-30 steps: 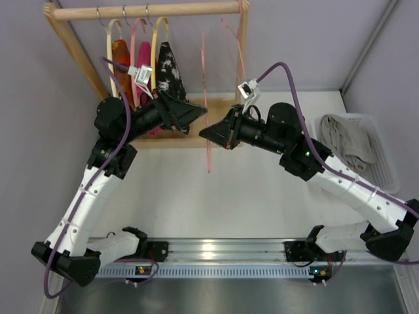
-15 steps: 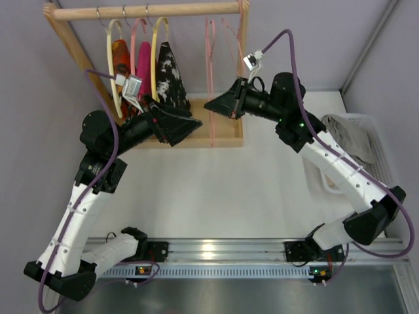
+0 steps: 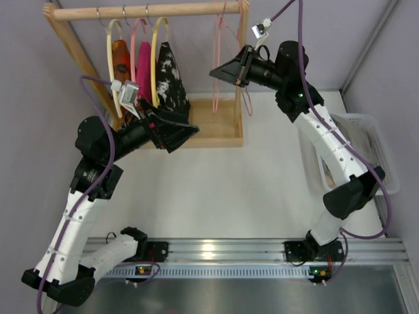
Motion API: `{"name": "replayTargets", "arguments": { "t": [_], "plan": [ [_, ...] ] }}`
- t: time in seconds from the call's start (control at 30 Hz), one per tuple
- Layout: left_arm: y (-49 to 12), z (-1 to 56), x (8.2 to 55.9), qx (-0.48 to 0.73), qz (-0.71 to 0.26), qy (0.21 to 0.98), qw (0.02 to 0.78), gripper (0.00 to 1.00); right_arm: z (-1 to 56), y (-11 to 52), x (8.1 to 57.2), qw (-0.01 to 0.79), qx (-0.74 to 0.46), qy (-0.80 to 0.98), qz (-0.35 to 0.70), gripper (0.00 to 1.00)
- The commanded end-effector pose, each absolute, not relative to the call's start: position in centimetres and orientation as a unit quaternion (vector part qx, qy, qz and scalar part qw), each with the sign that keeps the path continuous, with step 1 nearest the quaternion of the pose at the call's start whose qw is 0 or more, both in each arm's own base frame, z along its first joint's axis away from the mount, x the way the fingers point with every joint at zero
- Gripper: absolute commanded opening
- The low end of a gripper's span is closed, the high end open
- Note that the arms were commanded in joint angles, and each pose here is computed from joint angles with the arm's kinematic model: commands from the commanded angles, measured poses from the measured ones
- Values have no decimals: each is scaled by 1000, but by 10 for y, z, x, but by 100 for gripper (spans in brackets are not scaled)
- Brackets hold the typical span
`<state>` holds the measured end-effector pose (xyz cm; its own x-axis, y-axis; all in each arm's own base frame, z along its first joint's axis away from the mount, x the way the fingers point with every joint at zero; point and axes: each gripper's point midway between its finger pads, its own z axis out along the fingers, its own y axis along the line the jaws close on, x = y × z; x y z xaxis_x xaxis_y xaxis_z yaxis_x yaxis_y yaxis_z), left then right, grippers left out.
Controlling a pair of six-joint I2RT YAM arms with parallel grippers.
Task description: Remove the trousers from the hanger
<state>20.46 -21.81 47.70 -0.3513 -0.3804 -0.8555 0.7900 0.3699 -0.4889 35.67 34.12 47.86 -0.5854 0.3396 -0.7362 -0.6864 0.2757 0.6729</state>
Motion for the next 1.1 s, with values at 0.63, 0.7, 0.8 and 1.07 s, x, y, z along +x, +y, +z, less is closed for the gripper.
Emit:
{"name": "replayTargets", "arguments": {
  "t": [0.63, 0.7, 0.8, 1.07],
  "plan": [
    [-215, 470, 210, 156, -529, 628, 550, 98, 436, 317, 421, 400, 6, 732, 551, 0],
    [-215, 470, 210, 156, -529, 628, 549, 98, 447, 314, 426, 415, 4, 724, 551, 0],
    [-215, 469, 211, 155, -529, 630, 547, 98, 448, 312, 428, 422, 0, 722, 548, 1],
    [-214, 463, 215, 152, -523, 635, 548, 98, 440, 306, 409, 419, -9, 729, 542, 53]
  ]
}}
